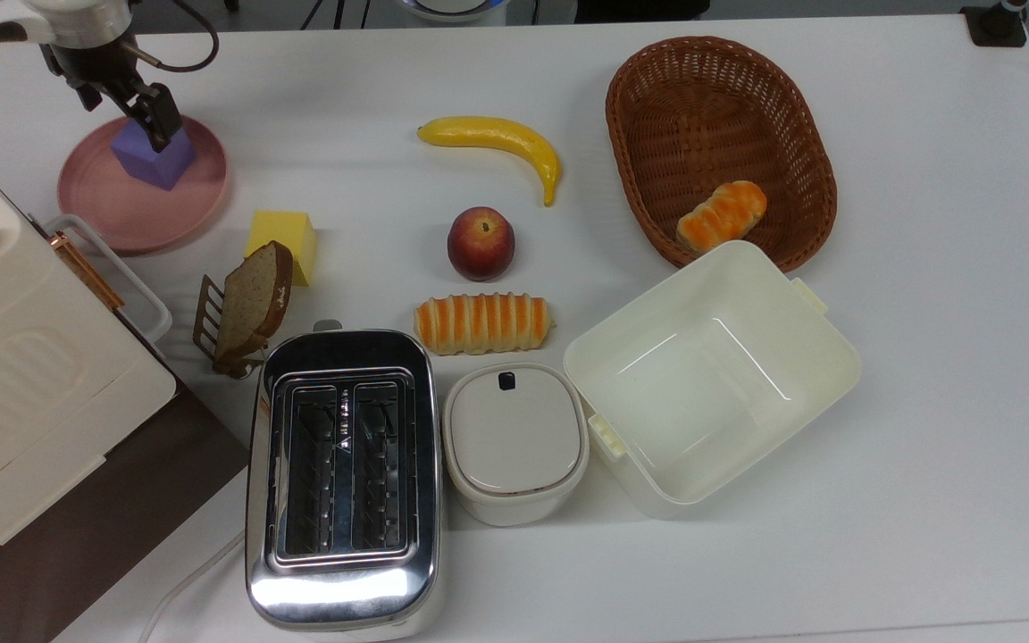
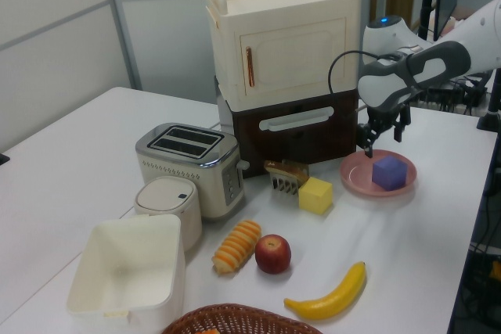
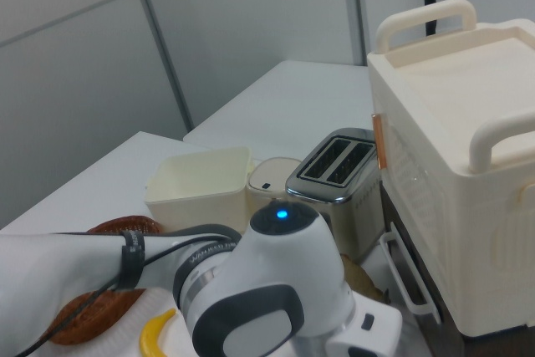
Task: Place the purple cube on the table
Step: 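Lower the open gripper over the purple cube on the pink plate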
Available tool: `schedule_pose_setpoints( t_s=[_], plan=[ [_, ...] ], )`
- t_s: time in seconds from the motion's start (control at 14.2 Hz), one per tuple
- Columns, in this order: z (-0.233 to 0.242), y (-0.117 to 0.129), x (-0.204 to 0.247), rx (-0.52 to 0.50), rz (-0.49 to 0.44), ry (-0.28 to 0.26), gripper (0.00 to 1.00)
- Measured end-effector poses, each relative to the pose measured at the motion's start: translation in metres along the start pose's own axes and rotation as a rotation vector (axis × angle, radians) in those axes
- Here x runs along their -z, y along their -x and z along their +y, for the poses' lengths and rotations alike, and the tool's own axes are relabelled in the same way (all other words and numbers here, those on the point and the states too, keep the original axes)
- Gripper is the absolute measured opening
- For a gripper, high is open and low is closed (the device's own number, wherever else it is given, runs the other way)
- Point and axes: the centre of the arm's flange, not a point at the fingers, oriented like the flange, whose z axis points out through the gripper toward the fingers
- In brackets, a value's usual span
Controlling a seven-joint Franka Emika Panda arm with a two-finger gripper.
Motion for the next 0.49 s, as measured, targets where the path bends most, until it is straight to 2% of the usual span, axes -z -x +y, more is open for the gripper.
schedule_pose_setpoints(
  t_s=[0.49],
  plan=[
    [0.013,0.010,-0.030,0.028,-0.061,0.003,1.00]
  ],
)
